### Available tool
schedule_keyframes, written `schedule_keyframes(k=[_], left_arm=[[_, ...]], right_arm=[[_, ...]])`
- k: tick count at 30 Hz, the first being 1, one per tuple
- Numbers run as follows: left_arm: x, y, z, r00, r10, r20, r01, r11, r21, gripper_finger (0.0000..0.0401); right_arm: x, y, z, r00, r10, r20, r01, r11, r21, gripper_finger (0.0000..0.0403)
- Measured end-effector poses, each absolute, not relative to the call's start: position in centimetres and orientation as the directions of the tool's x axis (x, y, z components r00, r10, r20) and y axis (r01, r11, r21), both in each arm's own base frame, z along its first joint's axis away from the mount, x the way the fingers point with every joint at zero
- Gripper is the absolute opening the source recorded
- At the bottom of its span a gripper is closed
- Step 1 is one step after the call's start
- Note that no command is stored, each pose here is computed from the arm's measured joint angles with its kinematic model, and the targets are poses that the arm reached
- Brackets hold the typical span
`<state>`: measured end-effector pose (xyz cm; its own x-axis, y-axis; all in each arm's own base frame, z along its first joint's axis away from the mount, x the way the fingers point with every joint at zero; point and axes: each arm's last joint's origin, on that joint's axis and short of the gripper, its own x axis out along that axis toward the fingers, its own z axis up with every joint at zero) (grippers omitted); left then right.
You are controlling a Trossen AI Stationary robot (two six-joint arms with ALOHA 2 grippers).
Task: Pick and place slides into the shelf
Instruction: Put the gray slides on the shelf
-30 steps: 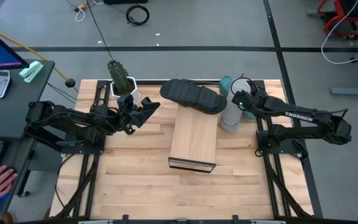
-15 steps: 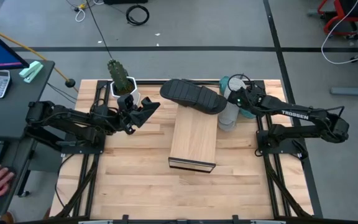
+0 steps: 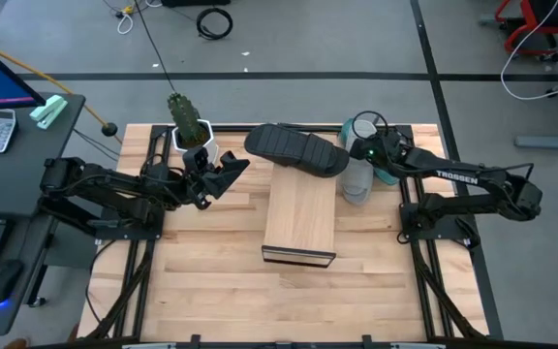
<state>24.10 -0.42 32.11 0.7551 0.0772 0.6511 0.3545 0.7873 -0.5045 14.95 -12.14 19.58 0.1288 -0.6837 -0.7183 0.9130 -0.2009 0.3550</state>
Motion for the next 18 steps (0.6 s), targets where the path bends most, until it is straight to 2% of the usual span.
schedule_keyframes(k=[9,18], left_arm=[[24.1,-0.4,32.1,0.755,0.077,0.651,0.354,0.787,-0.504,0.0221],[24.1,-0.4,32.1,0.755,0.078,0.651,0.354,0.787,-0.504,0.0223]], right_arm=[[15.5,-12.7,19.1,0.145,-0.677,-0.721,0.917,-0.182,0.355,0.033],[15.1,-13.7,18.6,0.11,-0.654,-0.748,0.901,-0.252,0.353,0.033]])
